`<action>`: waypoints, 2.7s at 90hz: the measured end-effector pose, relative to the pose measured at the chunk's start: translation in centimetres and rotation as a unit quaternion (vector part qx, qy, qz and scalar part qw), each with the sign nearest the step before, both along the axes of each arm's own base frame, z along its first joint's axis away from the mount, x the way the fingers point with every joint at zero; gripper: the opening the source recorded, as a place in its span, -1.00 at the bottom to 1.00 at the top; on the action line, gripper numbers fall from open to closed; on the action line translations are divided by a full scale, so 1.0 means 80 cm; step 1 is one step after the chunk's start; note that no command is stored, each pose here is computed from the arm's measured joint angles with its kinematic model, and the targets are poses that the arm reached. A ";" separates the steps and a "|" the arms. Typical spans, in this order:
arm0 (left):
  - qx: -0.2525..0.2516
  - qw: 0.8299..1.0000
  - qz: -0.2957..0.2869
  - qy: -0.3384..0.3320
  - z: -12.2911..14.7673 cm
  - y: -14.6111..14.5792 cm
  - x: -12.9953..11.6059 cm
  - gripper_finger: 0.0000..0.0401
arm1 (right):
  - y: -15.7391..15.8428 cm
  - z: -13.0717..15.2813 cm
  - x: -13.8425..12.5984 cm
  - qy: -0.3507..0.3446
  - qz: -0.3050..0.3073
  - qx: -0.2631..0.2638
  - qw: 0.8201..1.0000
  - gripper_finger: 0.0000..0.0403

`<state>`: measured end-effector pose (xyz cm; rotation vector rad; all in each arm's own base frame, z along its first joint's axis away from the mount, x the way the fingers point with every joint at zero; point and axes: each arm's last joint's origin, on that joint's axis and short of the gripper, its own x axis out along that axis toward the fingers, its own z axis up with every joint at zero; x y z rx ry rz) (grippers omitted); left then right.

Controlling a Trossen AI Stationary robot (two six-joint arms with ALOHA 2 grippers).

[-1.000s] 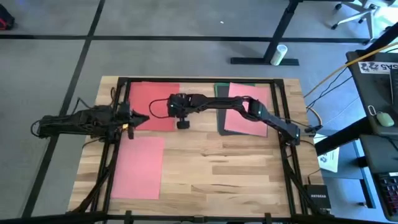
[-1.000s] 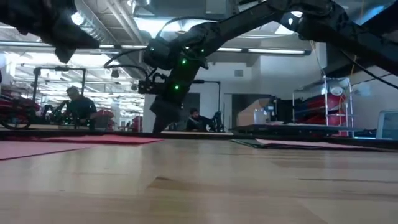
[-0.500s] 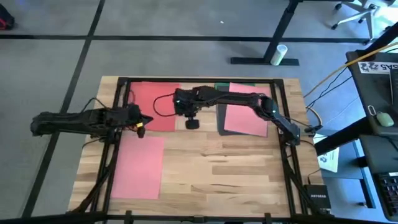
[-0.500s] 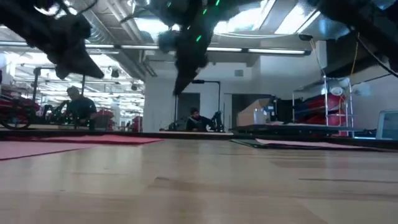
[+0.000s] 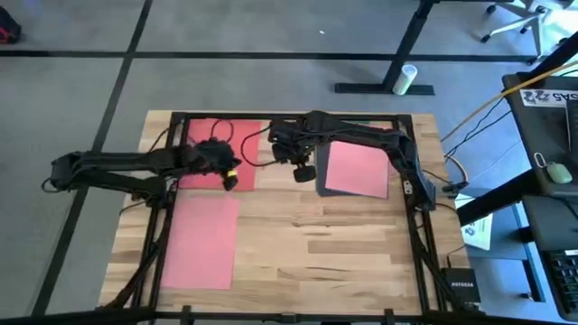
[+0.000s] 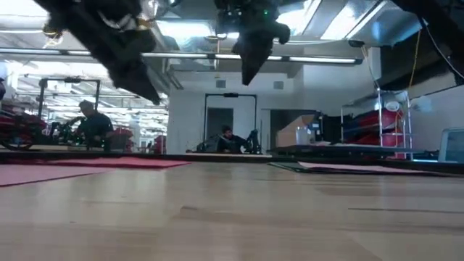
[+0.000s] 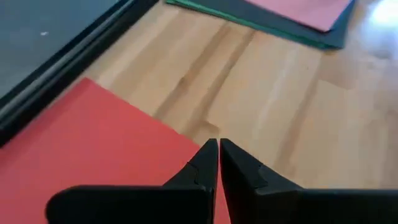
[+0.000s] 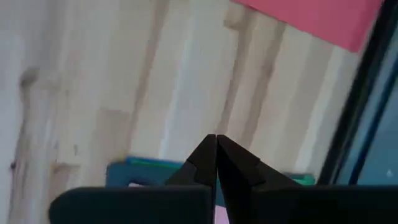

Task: Organize paper
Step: Stack the red paper on top of the red papers

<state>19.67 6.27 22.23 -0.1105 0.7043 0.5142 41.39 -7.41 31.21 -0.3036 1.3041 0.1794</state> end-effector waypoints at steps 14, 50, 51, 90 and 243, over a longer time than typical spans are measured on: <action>-0.026 0.999 -0.015 0.022 -0.008 0.025 0.013 -1.00 | 0.008 0.028 -0.017 -0.040 0.035 0.055 0.997 -1.00; -0.044 0.998 -0.038 -0.025 -0.007 0.046 0.018 -1.00 | 0.024 -0.028 -0.056 -0.263 0.010 0.064 0.963 -1.00; -0.044 0.998 -0.038 -0.023 -0.008 0.046 0.019 -1.00 | 0.025 -0.031 -0.058 -0.270 0.006 0.065 0.961 -1.00; -0.045 0.996 -0.046 0.056 -0.032 0.090 0.071 -1.00 | 0.032 -0.130 -0.120 -0.328 -0.130 0.096 0.931 -1.00; -0.047 0.953 -0.024 0.299 -0.106 0.183 0.107 -1.00 | 0.039 -0.129 -0.118 -0.334 -0.094 0.055 0.936 -1.00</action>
